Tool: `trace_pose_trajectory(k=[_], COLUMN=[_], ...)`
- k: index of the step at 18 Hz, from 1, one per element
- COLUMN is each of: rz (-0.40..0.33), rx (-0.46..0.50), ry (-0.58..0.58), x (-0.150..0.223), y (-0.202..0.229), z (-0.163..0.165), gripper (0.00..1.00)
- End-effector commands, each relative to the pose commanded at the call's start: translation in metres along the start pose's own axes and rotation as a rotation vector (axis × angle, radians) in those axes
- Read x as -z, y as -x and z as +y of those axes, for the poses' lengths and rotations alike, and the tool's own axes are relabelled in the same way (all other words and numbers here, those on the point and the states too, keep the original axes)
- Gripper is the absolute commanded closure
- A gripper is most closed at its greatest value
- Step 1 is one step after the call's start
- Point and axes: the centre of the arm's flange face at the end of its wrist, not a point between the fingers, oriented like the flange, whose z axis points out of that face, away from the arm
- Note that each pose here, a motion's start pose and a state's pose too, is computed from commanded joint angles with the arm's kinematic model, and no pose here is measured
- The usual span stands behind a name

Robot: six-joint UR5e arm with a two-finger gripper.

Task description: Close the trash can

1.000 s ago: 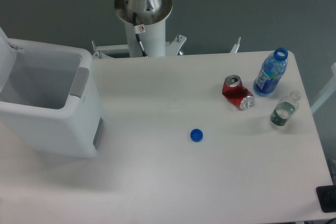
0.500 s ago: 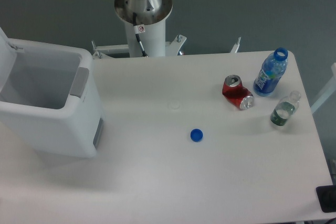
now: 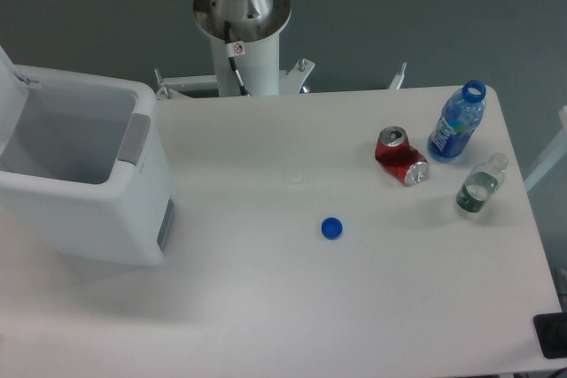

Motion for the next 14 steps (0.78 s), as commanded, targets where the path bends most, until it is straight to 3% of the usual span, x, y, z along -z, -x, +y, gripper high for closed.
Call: trace_pose_trajectory(k=[14], rz=[-0.016], rx=[0.003], ry=[0.006], x=[0.0060], y=[0.0004], z=[0.0018], gripper=[1.00])
